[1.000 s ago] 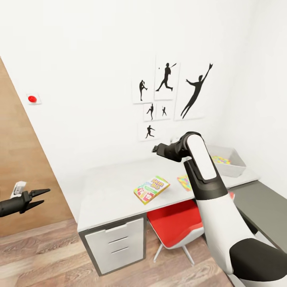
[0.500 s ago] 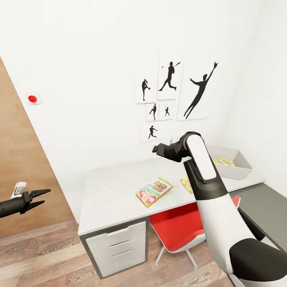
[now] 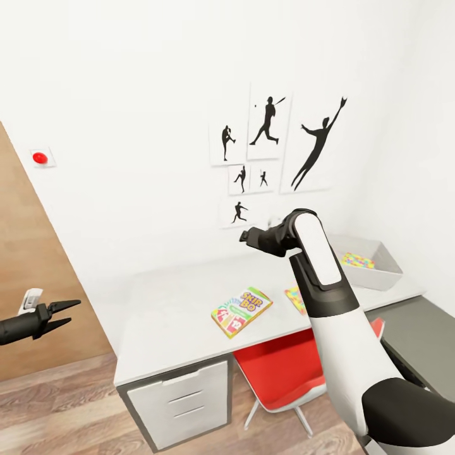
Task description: Put all the toys in the child's room - the three board games (two on the bed and one on the table), the two jigsaw puzzles on the table, and the tennis ball on the table - inside the toy box on the table in the child's room.
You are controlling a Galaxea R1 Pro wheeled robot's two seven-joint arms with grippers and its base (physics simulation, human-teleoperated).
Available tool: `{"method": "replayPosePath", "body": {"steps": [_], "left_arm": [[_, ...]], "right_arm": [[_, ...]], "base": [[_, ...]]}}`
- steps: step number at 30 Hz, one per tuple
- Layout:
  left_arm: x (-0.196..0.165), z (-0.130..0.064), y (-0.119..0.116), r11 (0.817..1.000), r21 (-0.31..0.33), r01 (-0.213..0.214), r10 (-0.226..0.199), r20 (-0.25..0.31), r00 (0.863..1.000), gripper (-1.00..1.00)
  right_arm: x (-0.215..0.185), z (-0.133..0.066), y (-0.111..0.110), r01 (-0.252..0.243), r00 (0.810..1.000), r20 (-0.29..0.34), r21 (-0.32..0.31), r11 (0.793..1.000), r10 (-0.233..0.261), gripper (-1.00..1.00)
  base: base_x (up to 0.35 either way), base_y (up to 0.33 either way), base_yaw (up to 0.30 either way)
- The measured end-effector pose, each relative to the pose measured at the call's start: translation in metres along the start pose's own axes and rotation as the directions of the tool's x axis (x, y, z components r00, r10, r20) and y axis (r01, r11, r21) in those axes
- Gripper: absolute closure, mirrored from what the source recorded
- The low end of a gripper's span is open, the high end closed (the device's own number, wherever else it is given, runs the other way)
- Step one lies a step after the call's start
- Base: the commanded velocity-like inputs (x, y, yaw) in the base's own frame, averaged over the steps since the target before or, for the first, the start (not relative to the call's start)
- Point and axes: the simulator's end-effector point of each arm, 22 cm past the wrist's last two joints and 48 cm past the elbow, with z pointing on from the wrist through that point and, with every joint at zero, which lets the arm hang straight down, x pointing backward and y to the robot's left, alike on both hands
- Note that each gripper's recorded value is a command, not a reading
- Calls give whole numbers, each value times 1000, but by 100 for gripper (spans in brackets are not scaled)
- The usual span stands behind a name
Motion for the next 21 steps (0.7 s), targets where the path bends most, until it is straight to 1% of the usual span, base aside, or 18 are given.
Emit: {"method": "replayPosePath", "body": {"steps": [4,7,12,18,21], "left_arm": [[1,1,0,1000,0,0,0,-1,1000,-100],[0,0,0,1000,1,0,0,0,1000,-100],[-1,0,-1,1000,3,1,-1,2,1000,-100],[-5,-2,-5,1000,14,5,-5,10,1000,-100],[-8,-2,-9,999,24,21,-21,10,1000,-100]], "right_arm": [[0,0,0,0,1000,-1,-1,1000,0,-100],[1,0,1,0,1000,-2,-2,1000,0,-100],[2,1,3,8,1000,-3,-2,1000,-8,-100],[6,1,8,34,999,-5,0,999,-34,-100],[8,2,10,43,999,-6,0,999,-43,-100]], "base": [[142,-198,65],[84,-104,78],[28,-35,36],[7,-9,9],[2,-2,2]]}}
